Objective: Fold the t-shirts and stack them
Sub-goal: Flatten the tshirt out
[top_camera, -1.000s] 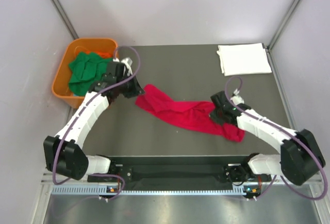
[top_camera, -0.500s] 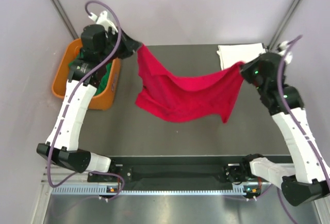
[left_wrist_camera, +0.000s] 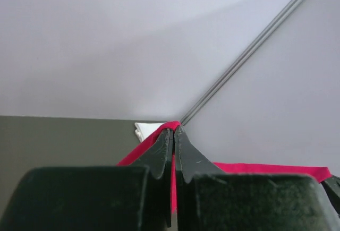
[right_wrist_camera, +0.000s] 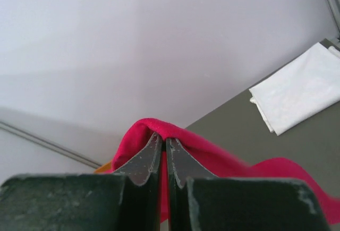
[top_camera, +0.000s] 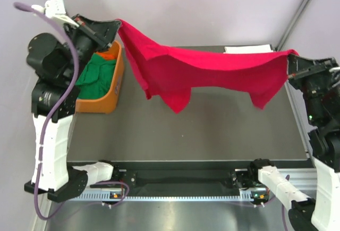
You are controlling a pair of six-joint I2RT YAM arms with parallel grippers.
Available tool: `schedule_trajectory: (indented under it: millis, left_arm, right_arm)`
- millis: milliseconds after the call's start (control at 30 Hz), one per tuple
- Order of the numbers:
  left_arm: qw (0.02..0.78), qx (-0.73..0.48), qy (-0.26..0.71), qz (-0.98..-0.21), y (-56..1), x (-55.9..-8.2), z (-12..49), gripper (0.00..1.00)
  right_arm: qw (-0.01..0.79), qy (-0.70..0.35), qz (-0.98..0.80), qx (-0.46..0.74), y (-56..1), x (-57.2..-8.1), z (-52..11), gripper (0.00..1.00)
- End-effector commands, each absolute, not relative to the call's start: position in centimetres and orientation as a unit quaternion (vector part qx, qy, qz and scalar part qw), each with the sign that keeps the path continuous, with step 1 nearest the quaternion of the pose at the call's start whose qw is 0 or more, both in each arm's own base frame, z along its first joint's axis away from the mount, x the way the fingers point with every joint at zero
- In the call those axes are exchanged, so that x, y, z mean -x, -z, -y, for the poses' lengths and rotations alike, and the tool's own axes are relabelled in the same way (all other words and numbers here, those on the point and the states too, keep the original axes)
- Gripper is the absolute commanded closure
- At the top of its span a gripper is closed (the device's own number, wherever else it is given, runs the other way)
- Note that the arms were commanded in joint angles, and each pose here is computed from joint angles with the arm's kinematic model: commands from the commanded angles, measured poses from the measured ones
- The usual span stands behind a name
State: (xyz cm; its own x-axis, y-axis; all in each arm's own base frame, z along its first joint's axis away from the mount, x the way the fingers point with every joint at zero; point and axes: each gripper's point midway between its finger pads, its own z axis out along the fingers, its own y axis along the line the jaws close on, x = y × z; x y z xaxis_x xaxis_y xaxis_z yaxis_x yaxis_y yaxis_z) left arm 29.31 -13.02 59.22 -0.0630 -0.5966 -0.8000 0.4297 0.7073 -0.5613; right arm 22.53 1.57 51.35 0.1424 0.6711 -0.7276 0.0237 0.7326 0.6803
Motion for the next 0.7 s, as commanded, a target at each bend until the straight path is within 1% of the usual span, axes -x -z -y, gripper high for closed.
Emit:
schedule_trajectory:
  millis: [0,133,267,367,500,567,667]
  left_arm:
    - [0.709,0.053,0.409,-0.572,-63.1,-25.4,12.4,1.00]
    - [0.711,0.043,0.427,-0.557,-64.1,-23.3,12.4,1.00]
    - [0.706,0.035,0.434,-0.559,-63.8,-23.8,13.0,1.00]
    - [0.690,0.024,0.437,-0.576,-62.2,-25.6,14.1,1.00]
    - [0.669,0.017,0.428,-0.607,-59.0,-29.6,15.5,1.00]
    - [0.669,0.015,0.415,-0.616,-58.1,-31.1,15.7,1.00]
    - [0.680,0.030,0.378,-0.627,-56.5,-35.1,15.4,1.00]
  right_arm:
    - [0.716,-0.249,-0.591,-0.276,-53.5,-19.9,-1.4,1.00]
    - [0.732,-0.263,-0.565,-0.275,-55.1,-16.6,-0.9,1.00]
    - [0.739,-0.255,-0.557,-0.280,-55.3,-15.9,-0.3,1.00]
    - [0.732,-0.241,-0.572,-0.281,-54.3,-17.3,-0.3,1.00]
    - [0.724,-0.235,-0.589,-0.270,-52.6,-20.5,-1.1,1.00]
    - [0.722,-0.232,-0.596,-0.264,-51.8,-22.5,-1.6,1.00]
    - [0.720,-0.223,-0.607,-0.254,-50.7,-25.8,-2.2,1.00]
